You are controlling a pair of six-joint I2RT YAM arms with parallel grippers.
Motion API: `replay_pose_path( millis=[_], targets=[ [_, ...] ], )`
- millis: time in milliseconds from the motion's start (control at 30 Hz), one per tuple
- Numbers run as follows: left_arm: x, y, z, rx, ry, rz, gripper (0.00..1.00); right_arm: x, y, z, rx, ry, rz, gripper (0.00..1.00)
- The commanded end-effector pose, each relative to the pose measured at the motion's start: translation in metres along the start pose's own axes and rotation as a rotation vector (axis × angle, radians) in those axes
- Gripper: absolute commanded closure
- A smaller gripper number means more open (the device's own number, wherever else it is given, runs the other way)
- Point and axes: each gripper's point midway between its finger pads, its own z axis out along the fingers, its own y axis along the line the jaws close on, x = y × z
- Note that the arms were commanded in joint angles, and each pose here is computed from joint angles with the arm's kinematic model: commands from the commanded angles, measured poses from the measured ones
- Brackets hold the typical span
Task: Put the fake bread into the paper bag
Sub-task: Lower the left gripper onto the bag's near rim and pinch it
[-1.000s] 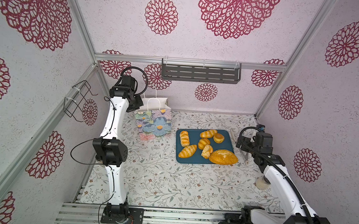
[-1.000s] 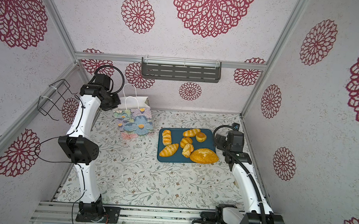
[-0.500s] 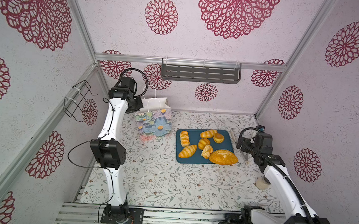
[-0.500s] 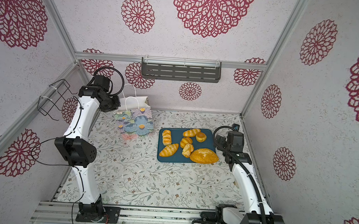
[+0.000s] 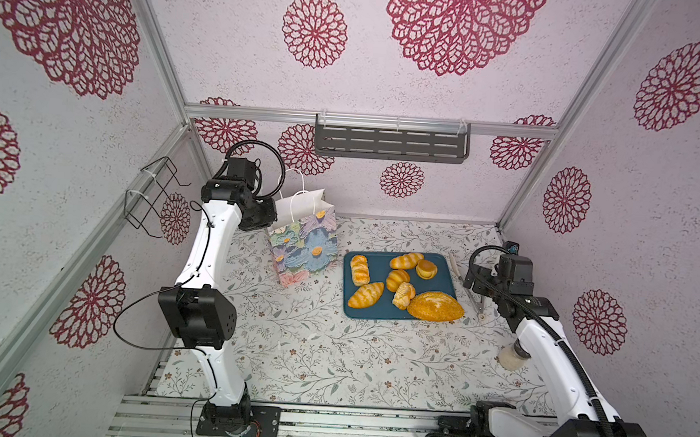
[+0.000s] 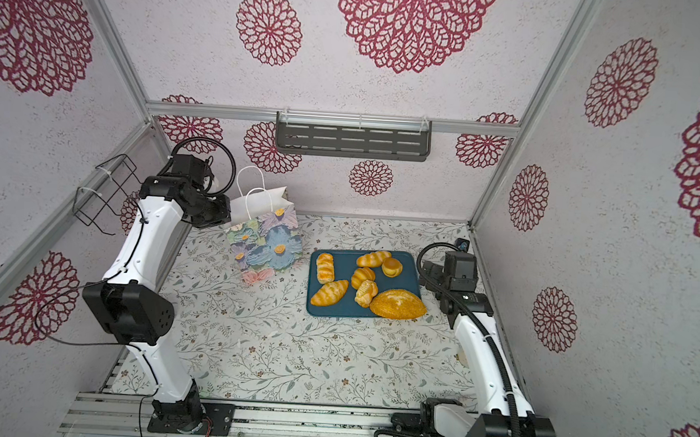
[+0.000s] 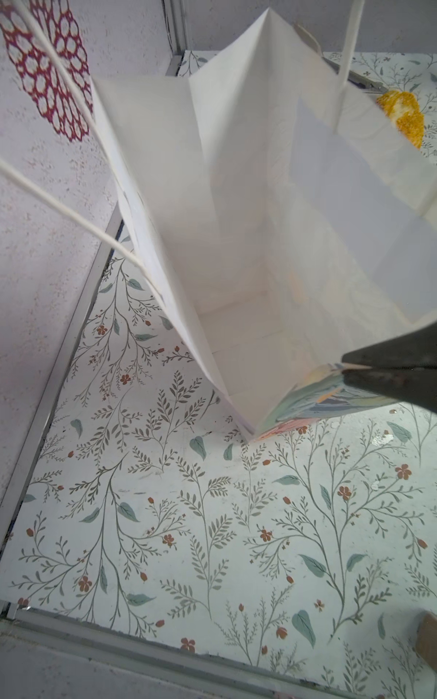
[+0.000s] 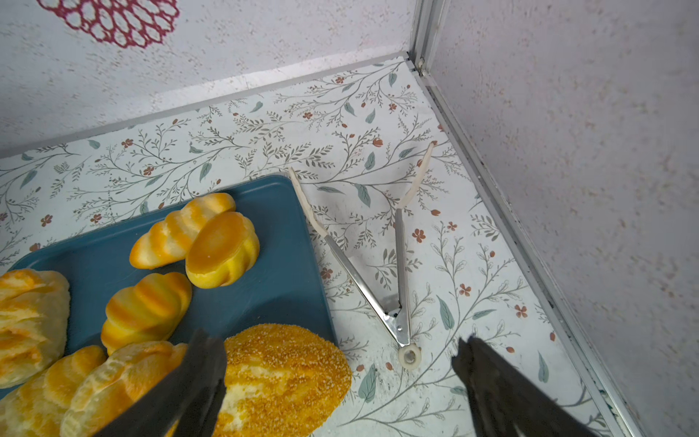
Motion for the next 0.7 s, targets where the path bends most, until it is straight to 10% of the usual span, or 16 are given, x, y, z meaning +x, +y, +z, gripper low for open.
replay_pose_path(
  millis=[0, 667],
  targets=[
    [-0.005, -0.003, -0.018, 0.054, -0.065, 0.039, 1.0, -0.021, 0.002, -0.007, -0.007, -0.05, -0.019, 0.01],
    [0.033, -0.011, -0.025, 0.183, -0.057, 0.092, 1.0, -0.007, 0.003, 0.015, 0.007, 0.061, -0.167, 0.01]
  ],
)
